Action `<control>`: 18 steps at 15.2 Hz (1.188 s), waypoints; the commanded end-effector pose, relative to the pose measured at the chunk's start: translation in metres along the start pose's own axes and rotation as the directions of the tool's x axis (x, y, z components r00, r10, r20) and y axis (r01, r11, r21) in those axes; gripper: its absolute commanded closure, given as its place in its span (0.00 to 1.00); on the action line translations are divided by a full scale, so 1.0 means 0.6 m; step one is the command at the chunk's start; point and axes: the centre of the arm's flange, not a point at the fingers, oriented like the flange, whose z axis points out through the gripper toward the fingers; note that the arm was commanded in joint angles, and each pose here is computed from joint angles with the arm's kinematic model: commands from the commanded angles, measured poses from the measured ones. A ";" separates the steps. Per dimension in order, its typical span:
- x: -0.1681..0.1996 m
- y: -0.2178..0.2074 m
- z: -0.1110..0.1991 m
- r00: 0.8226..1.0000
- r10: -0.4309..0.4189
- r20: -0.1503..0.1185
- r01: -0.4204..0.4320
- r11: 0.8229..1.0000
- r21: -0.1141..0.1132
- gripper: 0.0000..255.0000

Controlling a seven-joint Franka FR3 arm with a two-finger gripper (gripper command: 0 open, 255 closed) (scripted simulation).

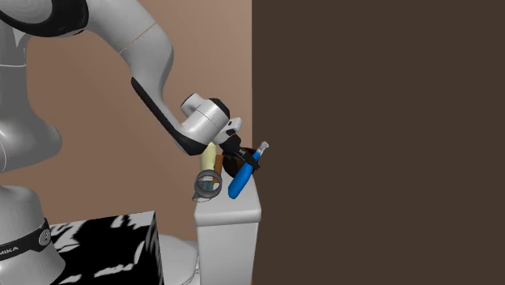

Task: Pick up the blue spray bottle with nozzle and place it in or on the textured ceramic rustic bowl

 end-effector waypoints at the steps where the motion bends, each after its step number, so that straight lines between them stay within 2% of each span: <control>1: -0.001 -0.001 0.000 1.000 0.000 0.001 0.000 1.000 0.001 1.00; 5: -0.001 0.000 0.000 1.000 0.000 0.001 0.000 1.000 0.001 1.00; 18: 0.076 0.006 -0.084 1.000 0.000 0.001 0.000 1.000 0.001 1.00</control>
